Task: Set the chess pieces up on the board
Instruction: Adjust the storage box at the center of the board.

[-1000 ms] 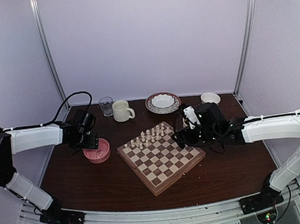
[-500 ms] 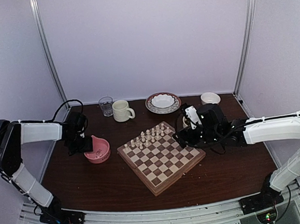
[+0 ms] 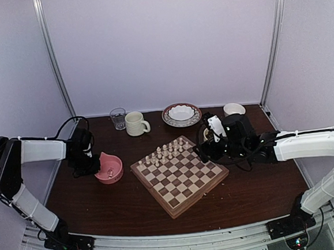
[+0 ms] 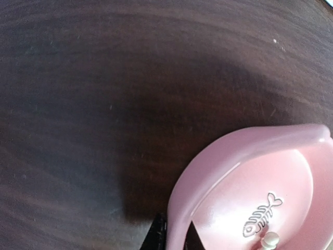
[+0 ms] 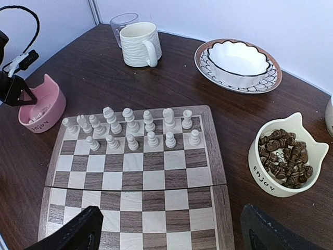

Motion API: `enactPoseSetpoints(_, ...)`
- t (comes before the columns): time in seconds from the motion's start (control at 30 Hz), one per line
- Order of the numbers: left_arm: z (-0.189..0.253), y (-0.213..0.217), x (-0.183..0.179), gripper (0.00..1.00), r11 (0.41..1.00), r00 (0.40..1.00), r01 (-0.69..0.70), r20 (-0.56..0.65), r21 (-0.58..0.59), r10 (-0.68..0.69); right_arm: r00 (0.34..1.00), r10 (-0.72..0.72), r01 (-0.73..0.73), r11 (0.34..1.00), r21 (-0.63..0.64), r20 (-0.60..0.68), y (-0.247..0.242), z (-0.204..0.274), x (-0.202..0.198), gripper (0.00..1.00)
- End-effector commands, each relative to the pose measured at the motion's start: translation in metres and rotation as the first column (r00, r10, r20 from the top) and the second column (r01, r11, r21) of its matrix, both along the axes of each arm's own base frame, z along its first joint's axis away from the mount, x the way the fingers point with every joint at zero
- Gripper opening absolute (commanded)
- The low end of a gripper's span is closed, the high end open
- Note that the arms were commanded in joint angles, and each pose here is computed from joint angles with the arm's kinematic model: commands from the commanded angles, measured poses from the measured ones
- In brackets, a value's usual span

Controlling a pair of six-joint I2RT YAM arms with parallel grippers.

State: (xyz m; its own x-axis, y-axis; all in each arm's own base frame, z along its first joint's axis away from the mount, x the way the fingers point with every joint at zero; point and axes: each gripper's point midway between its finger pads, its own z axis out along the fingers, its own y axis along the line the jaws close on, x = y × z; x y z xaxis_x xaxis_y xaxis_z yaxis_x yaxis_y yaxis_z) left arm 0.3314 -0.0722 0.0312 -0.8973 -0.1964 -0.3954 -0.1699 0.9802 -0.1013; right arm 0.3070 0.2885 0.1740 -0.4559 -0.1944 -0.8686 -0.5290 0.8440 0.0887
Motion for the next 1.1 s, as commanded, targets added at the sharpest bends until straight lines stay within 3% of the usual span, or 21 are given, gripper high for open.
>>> enactPoseSetpoints(0.0, 0.037, -0.009, 0.012, 0.00, 0.994, 0.986, -0.011, 0.163, -0.106, 0.028, 1.000, -0.007, 0.007, 1.000, -0.007, 0.007, -0.001, -0.003, 0.003, 0.96)
enactPoseSetpoints(0.2, 0.073, 0.000, 0.004, 0.00, 0.993, 0.927, 0.000, 0.372, -0.121, 0.045, 1.000, -0.004, 0.004, 1.000, -0.010, 0.006, 0.000, -0.005, 0.003, 0.96)
enactPoseSetpoints(0.4, 0.116, 0.006, -0.006, 0.00, 0.986, 0.796, 0.030, 0.600, -0.165, 0.076, 1.000, 0.000, 0.000, 1.000, -0.006, 0.012, 0.000, -0.003, 0.003, 0.95)
enactPoseSetpoints(0.5, 0.123, 0.009, -0.009, 0.00, 0.985, 0.760, 0.023, 0.643, -0.173, 0.095, 1.000, 0.001, -0.001, 1.000, -0.002, 0.015, 0.000, -0.001, 0.003, 0.95)
enactPoseSetpoints(0.57, 0.117, 0.014, -0.010, 0.00, 0.988, 0.782, -0.006, 0.615, -0.152, 0.100, 1.000, 0.002, -0.002, 1.000, -0.003, 0.014, 0.000, -0.002, 0.002, 0.95)
enactPoseSetpoints(0.67, 0.094, 0.022, -0.012, 0.00, 0.994, 0.868, -0.068, 0.486, -0.090, 0.104, 1.000, 0.002, -0.002, 1.000, -0.006, 0.012, 0.000, -0.002, 0.003, 0.95)
enactPoseSetpoints(0.8, 0.068, 0.005, -0.006, 0.00, 0.997, 0.954, -0.014, 0.298, -0.081, 0.038, 1.000, 0.003, -0.003, 1.000, -0.009, 0.008, 0.001, -0.004, 0.003, 0.95)
enactPoseSetpoints(1.07, 0.043, 0.001, 0.000, 0.04, 0.999, 0.985, 0.007, 0.172, -0.048, 0.002, 1.000, 0.006, -0.006, 1.000, -0.007, 0.010, 0.000, -0.002, 0.002, 0.95)
